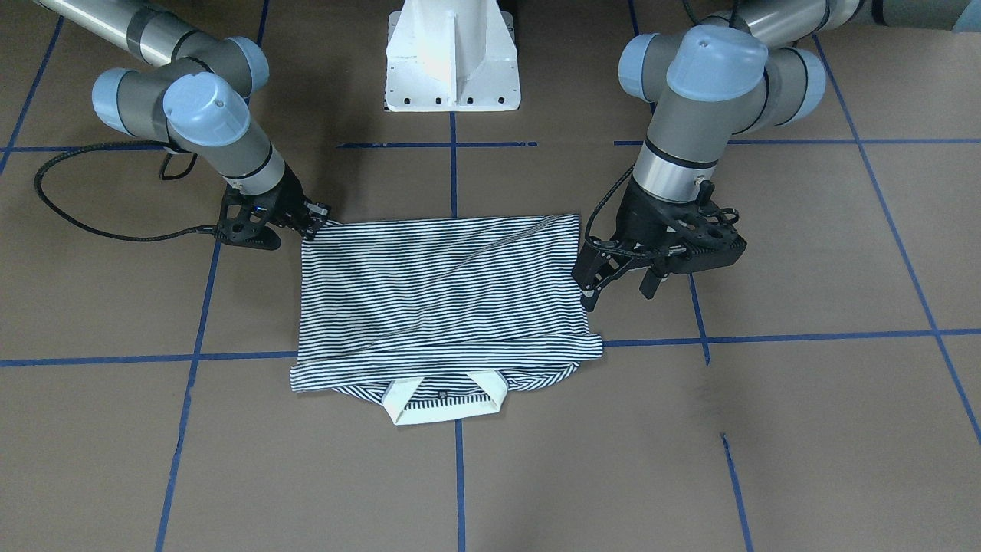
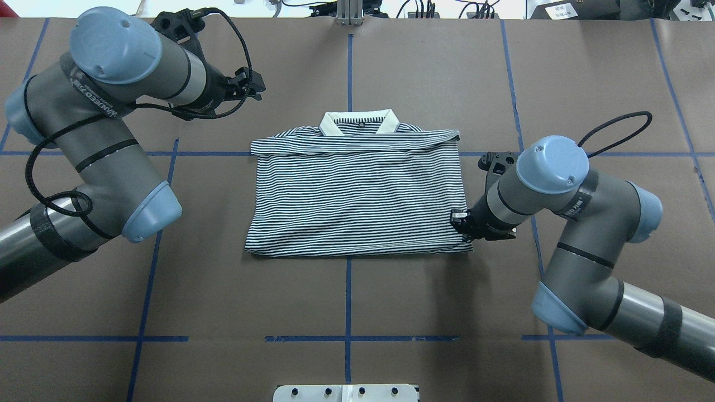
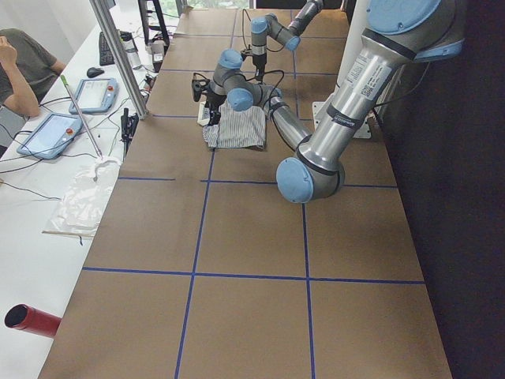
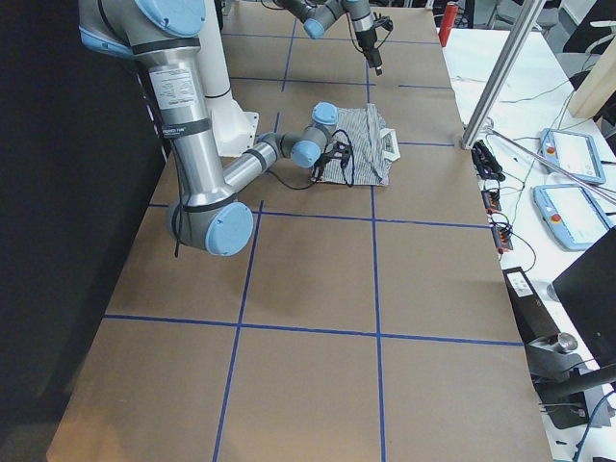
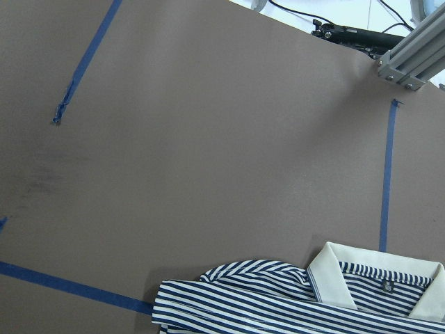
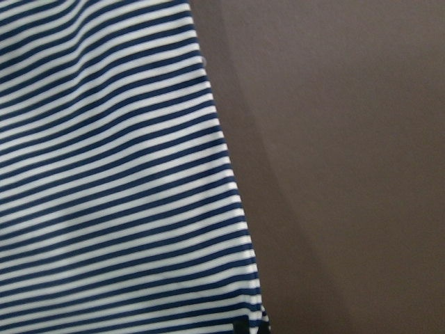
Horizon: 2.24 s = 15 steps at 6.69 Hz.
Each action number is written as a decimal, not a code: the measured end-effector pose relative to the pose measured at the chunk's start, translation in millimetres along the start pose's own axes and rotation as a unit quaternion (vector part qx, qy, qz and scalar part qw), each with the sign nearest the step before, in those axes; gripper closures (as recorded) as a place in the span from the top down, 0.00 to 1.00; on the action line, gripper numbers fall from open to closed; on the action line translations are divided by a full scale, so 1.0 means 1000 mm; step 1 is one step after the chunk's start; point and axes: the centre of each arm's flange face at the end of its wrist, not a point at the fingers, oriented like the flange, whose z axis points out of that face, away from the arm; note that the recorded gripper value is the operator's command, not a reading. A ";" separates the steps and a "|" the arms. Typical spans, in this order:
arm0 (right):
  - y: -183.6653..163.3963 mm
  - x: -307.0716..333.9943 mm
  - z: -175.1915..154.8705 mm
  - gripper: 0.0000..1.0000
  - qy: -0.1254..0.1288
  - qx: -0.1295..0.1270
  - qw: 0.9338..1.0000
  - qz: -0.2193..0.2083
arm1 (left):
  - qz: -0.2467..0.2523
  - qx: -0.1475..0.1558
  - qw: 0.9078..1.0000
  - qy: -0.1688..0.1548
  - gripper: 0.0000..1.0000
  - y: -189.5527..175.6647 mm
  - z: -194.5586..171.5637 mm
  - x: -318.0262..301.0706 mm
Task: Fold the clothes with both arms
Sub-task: 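Drag the folded shirt with the right gripper toward the robot, then move the right gripper to the collar edge while the left reaches the near corner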
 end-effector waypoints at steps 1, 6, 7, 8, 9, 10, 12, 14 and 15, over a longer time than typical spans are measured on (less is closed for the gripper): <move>0.038 0.025 -0.006 0.00 0.004 -0.018 1.000 -0.012 | 0.000 0.000 1.000 0.001 1.00 0.001 -0.001 0.001; 0.183 0.073 -0.022 1.00 0.031 -0.112 0.993 -0.001 | -0.003 -0.019 1.000 0.009 1.00 0.023 -0.008 0.010; 0.176 0.058 -0.041 1.00 0.007 -0.102 0.995 0.015 | -0.016 -0.045 0.999 0.009 1.00 0.049 -0.009 0.016; 0.157 0.039 -0.064 1.00 -0.027 -0.080 0.996 0.027 | -0.044 -0.077 0.996 0.002 0.99 0.092 -0.012 0.022; 0.134 0.024 -0.084 1.00 -0.056 -0.057 0.996 0.036 | -0.078 -0.103 0.991 -0.018 0.98 0.140 -0.010 0.026; 0.113 0.010 -0.100 1.00 -0.079 -0.035 0.995 0.043 | -0.112 -0.119 0.986 -0.045 0.96 0.198 -0.001 0.029; 0.086 -0.011 -0.119 1.00 -0.107 0.007 0.993 0.052 | -0.156 -0.133 0.974 -0.094 0.95 0.297 0.021 0.029; 0.078 -0.020 -0.121 1.00 -0.113 0.022 0.992 0.054 | -0.179 -0.124 0.969 -0.117 0.94 0.324 0.042 0.032; 0.077 -0.021 -0.121 1.00 -0.113 0.024 0.992 0.055 | -0.182 -0.115 0.969 -0.123 0.91 0.326 0.050 0.032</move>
